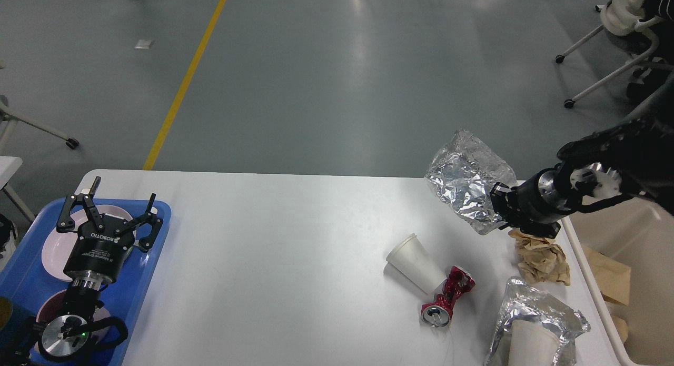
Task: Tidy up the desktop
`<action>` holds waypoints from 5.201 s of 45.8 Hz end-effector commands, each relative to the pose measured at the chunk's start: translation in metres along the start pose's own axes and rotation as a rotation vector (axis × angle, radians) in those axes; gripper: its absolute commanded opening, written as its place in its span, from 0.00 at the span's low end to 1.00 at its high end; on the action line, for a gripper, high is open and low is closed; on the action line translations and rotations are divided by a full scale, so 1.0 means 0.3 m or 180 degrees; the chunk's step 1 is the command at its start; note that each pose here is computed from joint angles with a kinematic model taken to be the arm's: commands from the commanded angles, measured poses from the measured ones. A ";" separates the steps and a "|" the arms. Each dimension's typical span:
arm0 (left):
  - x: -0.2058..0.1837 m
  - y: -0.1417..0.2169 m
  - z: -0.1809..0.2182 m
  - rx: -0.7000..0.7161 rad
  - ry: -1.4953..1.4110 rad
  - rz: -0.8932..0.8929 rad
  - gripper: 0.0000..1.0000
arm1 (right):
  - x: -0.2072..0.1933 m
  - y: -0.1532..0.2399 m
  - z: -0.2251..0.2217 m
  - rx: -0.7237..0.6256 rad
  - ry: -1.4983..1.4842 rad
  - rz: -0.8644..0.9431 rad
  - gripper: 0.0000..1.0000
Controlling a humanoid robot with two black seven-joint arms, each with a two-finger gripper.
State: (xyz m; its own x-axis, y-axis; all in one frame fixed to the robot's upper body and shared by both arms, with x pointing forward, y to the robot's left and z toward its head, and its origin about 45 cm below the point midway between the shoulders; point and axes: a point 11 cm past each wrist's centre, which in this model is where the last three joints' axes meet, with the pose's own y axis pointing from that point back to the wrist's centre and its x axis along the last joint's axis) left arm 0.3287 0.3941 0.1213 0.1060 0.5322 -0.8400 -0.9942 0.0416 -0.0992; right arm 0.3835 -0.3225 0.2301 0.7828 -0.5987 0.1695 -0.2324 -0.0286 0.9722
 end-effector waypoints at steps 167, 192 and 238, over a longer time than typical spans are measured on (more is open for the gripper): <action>0.004 0.002 0.001 0.0002 -0.0005 0.0017 0.97 | -0.033 0.513 0.002 -0.0602 0.1461 -0.0481 1.00; 0.002 0.000 -0.001 0.0001 0.0000 0.0012 0.97 | -0.238 0.612 -0.035 -0.0386 0.1773 -0.0559 0.95; 0.003 0.002 -0.001 0.0002 0.0000 0.0017 0.97 | -0.396 -0.113 0.220 -0.0372 0.0616 -0.0733 0.94</action>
State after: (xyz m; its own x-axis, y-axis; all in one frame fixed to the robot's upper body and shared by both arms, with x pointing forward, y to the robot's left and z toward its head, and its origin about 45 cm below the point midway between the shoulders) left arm 0.3280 0.3947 0.1204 0.1013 0.5333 -0.8399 -0.9947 0.0395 -0.0948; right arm 0.2532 -0.3202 0.1821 0.9145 -0.4016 -0.0486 0.0241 -0.0659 0.9975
